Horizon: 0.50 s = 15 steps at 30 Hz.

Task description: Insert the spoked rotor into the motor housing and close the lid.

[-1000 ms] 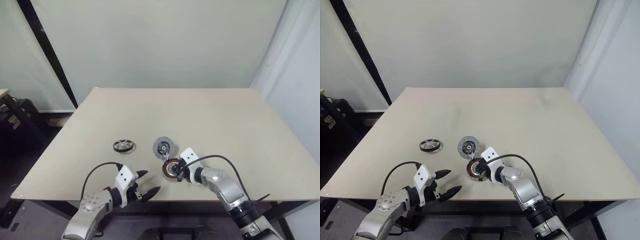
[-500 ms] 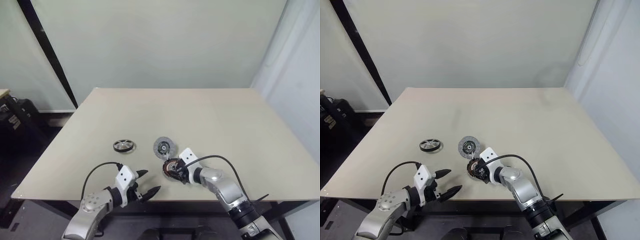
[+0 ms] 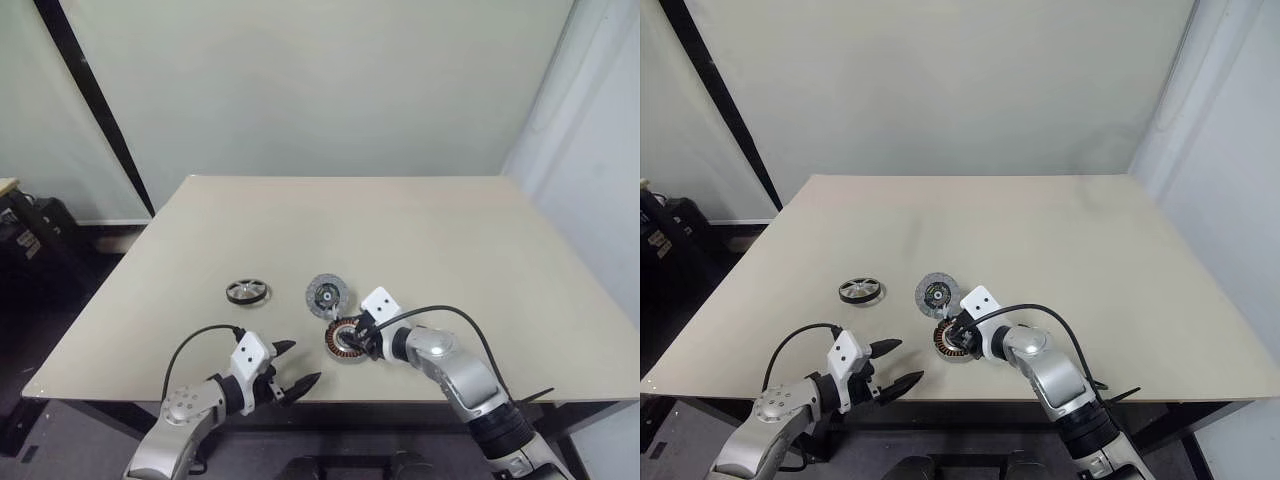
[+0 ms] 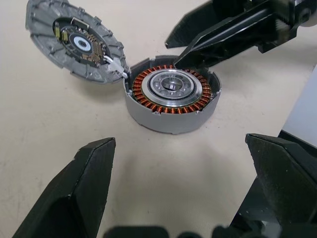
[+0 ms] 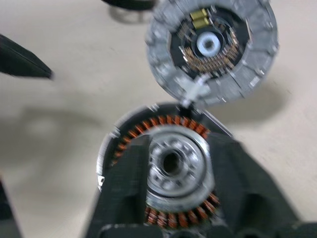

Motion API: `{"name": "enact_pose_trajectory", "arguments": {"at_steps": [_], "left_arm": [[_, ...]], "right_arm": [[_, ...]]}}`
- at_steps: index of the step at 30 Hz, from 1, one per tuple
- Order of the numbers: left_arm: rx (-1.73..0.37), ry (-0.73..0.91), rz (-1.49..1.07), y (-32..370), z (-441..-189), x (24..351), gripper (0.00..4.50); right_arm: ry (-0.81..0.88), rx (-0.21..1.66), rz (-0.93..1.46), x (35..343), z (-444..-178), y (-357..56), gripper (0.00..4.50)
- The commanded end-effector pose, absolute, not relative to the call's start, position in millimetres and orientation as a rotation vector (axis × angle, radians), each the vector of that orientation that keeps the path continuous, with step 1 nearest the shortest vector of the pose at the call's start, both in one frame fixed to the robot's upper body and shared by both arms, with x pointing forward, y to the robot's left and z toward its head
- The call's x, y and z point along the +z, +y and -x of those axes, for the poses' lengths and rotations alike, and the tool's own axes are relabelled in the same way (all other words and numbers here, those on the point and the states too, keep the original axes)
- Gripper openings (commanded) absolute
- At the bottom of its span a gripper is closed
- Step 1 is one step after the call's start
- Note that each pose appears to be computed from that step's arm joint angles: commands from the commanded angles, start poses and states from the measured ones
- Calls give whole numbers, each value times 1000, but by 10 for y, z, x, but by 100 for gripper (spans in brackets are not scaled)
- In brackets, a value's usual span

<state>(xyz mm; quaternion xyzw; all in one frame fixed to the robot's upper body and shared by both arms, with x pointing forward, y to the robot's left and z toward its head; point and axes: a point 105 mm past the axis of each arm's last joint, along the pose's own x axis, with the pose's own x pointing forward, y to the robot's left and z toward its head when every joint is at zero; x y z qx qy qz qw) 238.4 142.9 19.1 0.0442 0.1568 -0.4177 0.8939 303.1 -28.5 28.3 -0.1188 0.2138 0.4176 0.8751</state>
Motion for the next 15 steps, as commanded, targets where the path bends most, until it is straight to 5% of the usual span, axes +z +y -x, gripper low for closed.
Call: {"name": "enact_pose_trajectory", "arguments": {"at_steps": [1, 3, 15], "left_arm": [[-872, 283, -109, 1403, -2427, 278, 450], [-873, 283, -109, 1401, -2424, 278, 450], [-873, 290, -108, 1407, -2396, 271, 450]], "right_arm": [[386, 875, 282, 386, -3086, -230, 83], [390, 875, 297, 358, -3093, -222, 10], [408, 907, 316, 246, -3065, -109, 4]]}}
